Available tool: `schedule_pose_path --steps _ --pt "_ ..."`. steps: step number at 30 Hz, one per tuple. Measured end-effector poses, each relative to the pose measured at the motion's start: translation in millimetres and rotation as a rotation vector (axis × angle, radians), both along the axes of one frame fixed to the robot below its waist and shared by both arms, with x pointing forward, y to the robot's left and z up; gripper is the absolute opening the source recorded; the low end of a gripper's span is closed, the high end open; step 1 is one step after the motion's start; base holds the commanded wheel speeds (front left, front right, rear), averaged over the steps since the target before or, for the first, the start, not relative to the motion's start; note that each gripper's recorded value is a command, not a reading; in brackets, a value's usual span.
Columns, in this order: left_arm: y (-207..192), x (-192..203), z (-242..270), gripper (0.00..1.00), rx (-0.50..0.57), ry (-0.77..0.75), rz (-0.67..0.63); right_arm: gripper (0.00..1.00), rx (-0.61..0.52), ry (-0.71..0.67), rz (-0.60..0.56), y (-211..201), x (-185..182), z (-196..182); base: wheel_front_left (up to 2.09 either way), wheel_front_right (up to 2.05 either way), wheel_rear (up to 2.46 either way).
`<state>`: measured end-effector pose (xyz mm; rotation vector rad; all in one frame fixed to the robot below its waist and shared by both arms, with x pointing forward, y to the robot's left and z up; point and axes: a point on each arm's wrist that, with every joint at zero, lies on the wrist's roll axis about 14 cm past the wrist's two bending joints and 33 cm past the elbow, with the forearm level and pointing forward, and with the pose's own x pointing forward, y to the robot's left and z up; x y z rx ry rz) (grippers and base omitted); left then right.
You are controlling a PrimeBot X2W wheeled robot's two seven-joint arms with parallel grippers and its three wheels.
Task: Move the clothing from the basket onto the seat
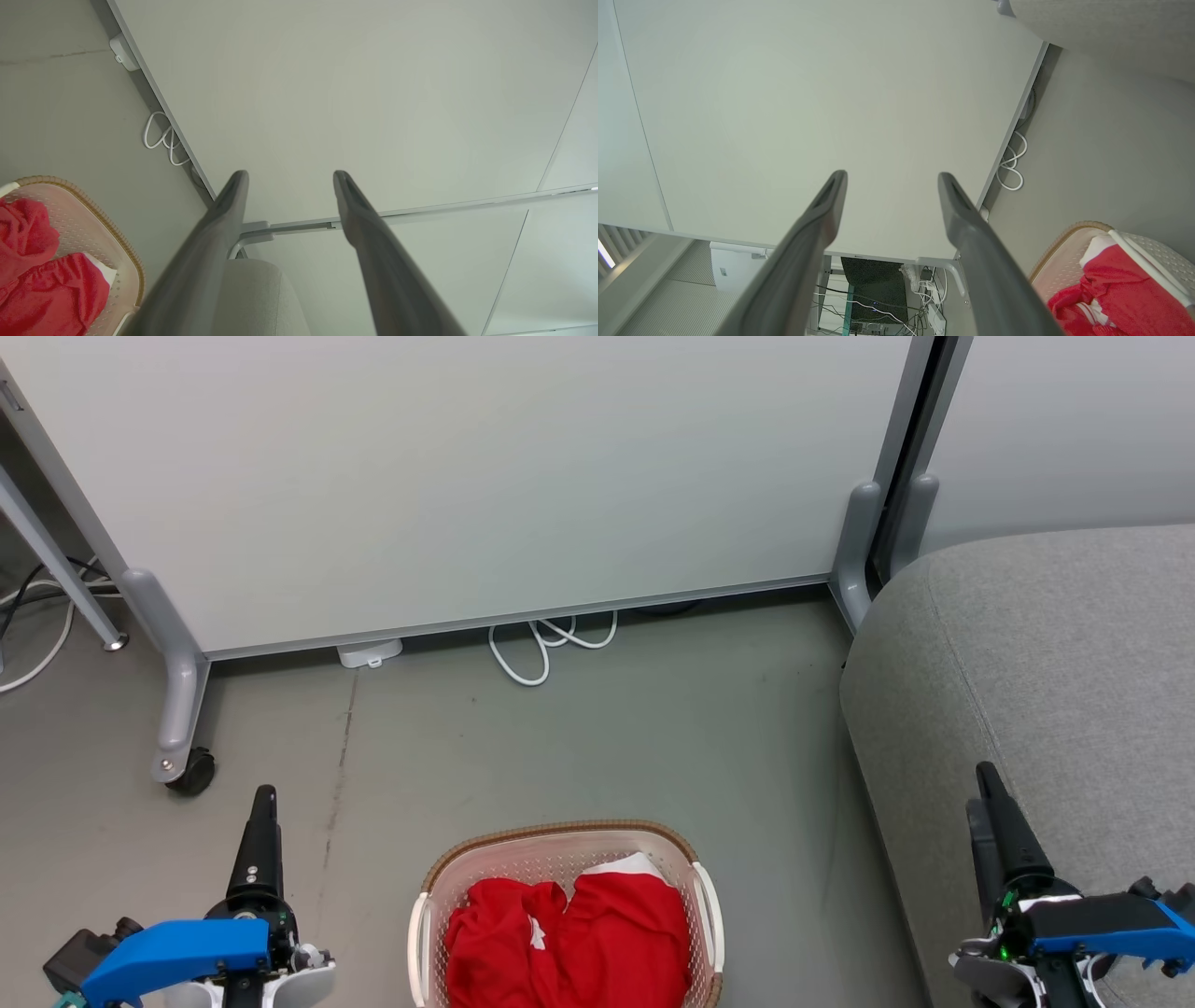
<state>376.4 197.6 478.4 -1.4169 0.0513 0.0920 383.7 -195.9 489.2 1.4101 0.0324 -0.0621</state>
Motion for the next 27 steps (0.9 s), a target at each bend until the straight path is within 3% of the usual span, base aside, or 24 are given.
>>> schedule_pose_path --steps 22,27 --pt "-27.2 7.4 20.4 1.00 0.558 -0.038 -0.093 1.00 -0.456 -0.066 0.032 11.5 2.8 20.7 0.00 0.00 0.00" --pt "-33.8 7.9 21.0 1.00 0.645 -0.043 -0.113 1.00 -0.535 -0.071 0.035 13.0 2.5 21.3 0.00 0.00 0.00"
